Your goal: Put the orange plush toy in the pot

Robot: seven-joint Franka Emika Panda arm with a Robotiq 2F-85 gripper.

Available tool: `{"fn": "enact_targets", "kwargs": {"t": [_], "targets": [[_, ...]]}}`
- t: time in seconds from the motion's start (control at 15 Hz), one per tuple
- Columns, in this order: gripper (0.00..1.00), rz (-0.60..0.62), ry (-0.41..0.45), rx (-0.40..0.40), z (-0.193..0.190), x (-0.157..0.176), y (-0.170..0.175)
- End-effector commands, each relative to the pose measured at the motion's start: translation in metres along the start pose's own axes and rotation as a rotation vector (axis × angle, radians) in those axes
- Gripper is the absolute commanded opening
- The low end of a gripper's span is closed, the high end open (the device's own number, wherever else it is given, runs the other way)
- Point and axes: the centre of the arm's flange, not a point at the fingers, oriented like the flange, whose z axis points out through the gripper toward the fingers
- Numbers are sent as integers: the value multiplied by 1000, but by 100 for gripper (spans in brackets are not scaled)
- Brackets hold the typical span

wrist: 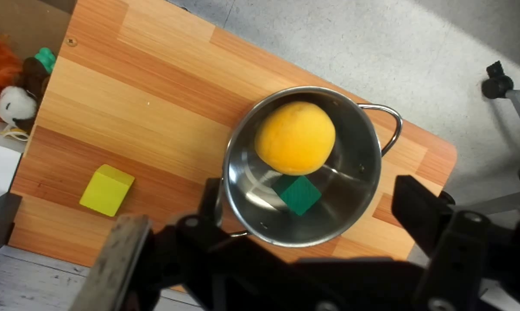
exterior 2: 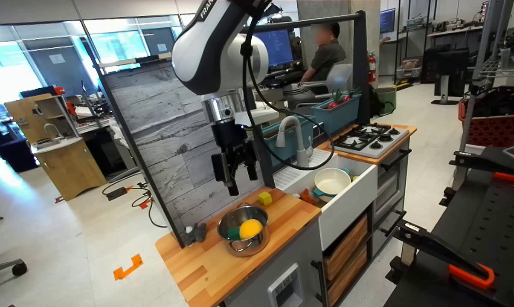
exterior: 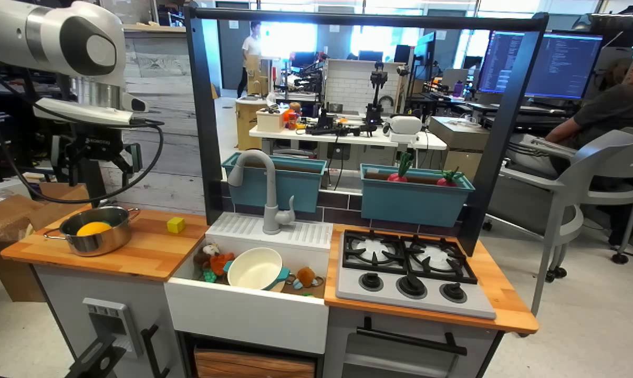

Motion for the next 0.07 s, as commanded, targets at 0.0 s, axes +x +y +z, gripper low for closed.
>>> {"fn": "enact_targets", "kwargs": {"t": [0.0], "targets": [[100,0,0,0,0,0,0]]}}
